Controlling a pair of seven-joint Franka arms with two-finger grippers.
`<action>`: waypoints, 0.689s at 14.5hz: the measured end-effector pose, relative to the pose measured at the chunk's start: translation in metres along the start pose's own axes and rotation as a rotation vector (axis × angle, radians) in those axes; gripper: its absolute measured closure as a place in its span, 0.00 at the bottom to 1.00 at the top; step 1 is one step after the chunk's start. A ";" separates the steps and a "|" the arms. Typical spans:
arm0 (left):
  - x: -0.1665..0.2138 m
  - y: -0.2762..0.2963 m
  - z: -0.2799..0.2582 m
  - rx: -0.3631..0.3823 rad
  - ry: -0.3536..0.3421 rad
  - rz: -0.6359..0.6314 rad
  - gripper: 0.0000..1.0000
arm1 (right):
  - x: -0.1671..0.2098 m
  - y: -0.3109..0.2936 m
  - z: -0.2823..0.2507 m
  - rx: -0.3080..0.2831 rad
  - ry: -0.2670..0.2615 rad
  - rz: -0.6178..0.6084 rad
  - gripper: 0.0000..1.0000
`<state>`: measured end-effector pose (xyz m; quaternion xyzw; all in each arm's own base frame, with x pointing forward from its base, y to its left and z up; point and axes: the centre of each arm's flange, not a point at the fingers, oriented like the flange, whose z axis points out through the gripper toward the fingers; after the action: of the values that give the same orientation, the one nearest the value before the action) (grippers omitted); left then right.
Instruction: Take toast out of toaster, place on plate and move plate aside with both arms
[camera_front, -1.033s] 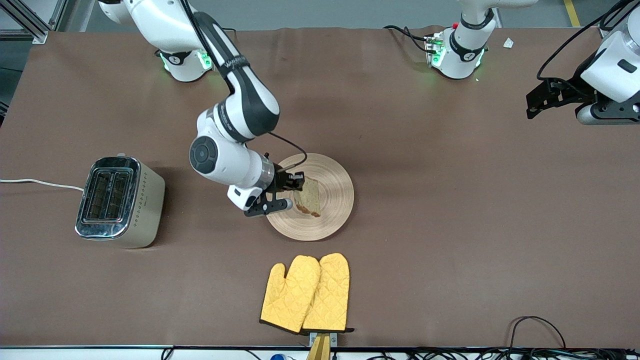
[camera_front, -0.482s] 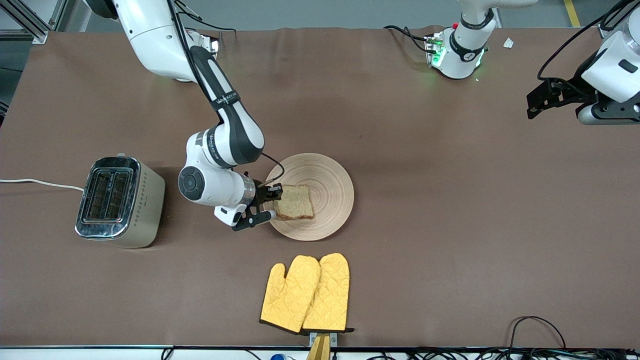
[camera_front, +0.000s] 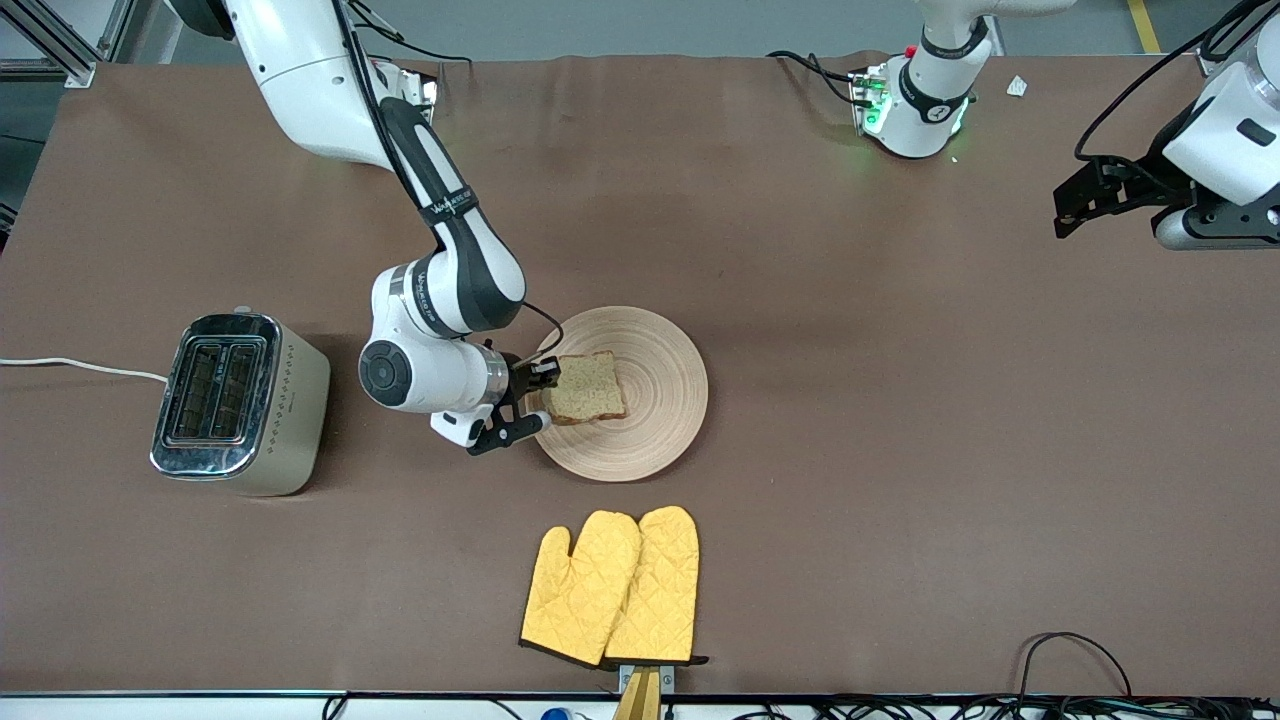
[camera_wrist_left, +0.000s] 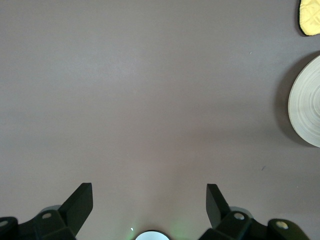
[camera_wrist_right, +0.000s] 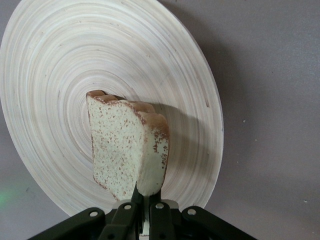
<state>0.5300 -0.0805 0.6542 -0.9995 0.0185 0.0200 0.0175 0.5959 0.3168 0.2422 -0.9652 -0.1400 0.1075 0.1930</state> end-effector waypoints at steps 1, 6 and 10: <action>0.000 0.000 0.000 0.000 0.000 0.000 0.00 | 0.000 0.002 0.000 0.001 -0.003 0.003 0.93; 0.007 -0.016 0.008 -0.001 -0.016 -0.021 0.00 | 0.000 0.007 -0.002 0.003 -0.007 0.009 0.64; 0.046 -0.032 0.066 -0.111 -0.091 -0.019 0.00 | 0.003 0.024 -0.012 0.003 0.009 0.031 0.22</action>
<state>0.5743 -0.0477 0.5875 -0.9971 0.0072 0.0662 -0.0368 0.6071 0.2925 0.2435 -0.9674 -0.1243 0.1065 0.1933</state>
